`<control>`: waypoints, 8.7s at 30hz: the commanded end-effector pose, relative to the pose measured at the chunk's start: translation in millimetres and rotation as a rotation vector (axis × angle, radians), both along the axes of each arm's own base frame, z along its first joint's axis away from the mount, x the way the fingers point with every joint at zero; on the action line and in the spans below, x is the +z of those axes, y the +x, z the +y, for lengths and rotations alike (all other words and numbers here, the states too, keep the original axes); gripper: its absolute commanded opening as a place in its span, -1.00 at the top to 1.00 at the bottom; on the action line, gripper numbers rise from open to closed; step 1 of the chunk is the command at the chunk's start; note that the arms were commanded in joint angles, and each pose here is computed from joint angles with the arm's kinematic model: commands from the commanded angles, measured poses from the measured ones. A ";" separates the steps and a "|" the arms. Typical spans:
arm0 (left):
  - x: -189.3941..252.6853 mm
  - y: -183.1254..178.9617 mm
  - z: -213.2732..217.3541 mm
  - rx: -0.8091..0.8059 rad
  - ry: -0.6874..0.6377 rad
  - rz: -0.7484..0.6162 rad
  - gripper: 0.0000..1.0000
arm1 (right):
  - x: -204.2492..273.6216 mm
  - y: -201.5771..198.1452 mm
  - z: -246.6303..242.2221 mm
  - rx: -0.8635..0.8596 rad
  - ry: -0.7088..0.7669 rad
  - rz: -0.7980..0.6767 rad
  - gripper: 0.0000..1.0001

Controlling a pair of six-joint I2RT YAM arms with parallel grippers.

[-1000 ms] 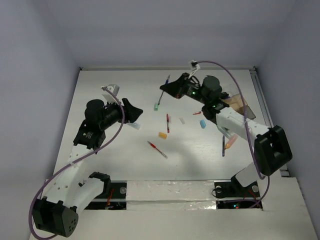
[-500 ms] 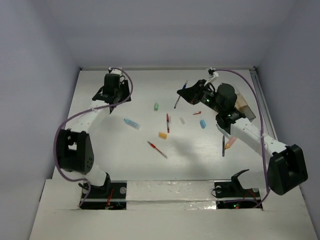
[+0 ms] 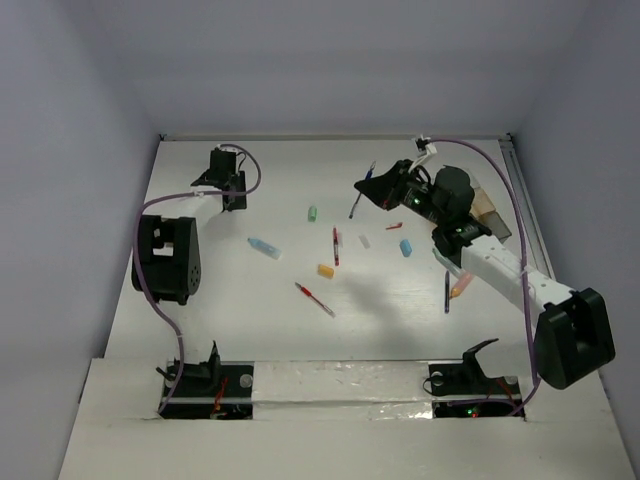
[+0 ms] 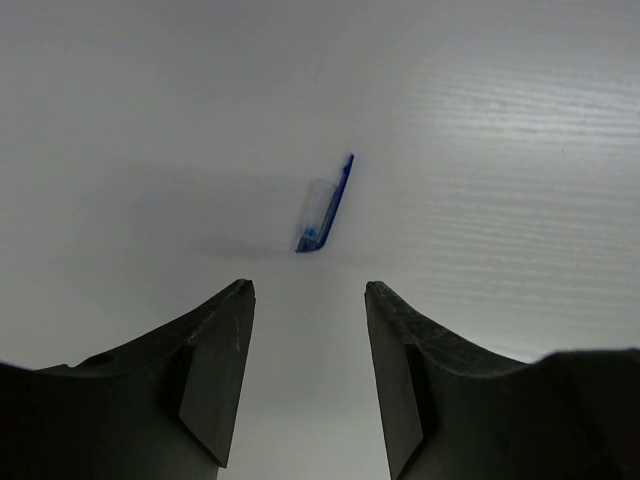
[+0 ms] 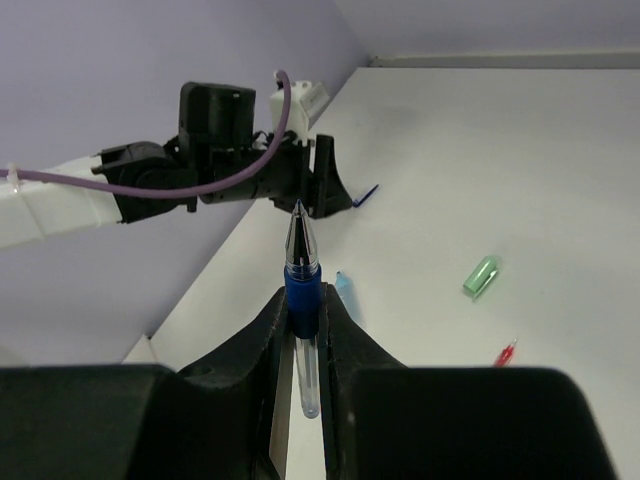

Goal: Sort the stationery into containers
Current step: Move the pen cap to the center of the board, then close the pen cap on the pen.

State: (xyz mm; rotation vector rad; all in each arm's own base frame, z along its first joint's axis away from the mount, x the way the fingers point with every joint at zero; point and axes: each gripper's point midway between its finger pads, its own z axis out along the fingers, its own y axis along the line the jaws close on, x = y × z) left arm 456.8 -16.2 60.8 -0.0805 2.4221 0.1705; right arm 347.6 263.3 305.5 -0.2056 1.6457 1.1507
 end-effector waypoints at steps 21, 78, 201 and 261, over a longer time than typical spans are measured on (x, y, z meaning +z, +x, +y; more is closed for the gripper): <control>-27.6 47.0 2.9 -0.050 -0.030 0.029 0.58 | 7.7 1.6 8.7 0.050 0.037 -0.012 1.00; -11.9 -106.9 -200.2 -0.134 -0.329 -0.121 0.36 | 19.5 -7.3 -9.0 -0.011 -0.073 -0.053 1.00; 308.0 -204.0 -105.6 -0.393 -0.472 -0.850 1.00 | -251.8 19.3 107.6 0.605 -1.396 -0.243 -0.14; 298.7 -201.2 -108.8 -0.418 -0.487 -0.830 1.00 | -292.5 -40.1 123.6 0.656 -1.319 -0.055 0.63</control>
